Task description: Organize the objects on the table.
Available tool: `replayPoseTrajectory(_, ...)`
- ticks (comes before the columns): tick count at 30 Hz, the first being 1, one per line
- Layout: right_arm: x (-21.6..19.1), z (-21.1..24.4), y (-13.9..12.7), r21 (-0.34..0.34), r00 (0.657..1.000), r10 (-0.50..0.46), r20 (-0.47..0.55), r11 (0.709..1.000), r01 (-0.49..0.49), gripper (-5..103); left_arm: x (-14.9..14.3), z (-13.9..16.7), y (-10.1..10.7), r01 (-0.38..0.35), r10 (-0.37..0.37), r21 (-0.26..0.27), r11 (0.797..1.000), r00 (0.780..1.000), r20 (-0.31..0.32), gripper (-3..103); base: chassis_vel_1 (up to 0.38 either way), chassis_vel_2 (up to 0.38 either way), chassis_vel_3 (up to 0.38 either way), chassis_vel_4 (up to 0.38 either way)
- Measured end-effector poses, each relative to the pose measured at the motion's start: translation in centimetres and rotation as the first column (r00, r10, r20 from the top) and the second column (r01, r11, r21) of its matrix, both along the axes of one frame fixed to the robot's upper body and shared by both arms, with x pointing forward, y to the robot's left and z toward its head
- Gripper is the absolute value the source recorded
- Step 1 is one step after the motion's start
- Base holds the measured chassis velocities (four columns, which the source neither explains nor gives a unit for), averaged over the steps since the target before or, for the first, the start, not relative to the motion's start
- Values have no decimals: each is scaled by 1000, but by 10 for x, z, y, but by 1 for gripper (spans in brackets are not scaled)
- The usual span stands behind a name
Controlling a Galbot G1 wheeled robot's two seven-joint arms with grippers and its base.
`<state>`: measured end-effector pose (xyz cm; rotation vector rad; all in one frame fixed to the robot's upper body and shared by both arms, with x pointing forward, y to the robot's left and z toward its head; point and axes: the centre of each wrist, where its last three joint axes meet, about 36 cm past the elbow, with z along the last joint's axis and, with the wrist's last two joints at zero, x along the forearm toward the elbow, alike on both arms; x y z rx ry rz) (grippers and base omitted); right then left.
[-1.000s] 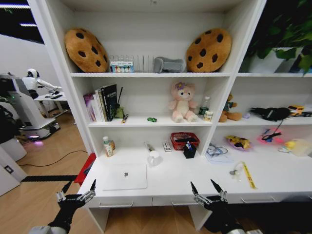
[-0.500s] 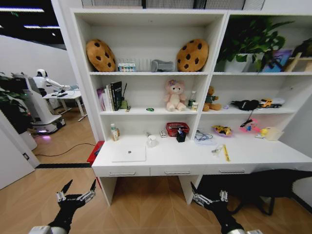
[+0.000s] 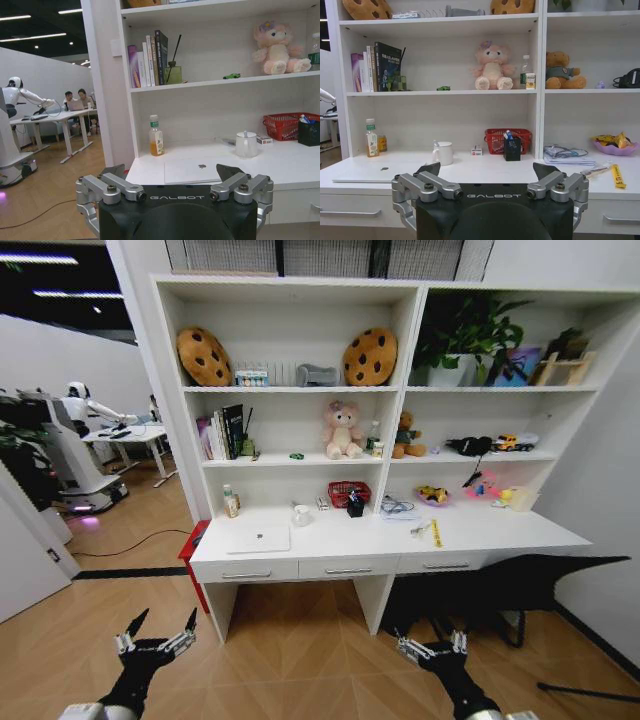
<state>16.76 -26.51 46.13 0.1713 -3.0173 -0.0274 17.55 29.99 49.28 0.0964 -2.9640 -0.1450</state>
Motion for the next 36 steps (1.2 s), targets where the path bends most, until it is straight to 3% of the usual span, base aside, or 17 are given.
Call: replayPoseTrajectory(36, 0, 0, 0, 0, 1000, 0, 0, 1000, 0, 100, 0, 0, 0, 0, 0, 0, 1000, 1000, 0, 100, -2, 6, 3, -4)
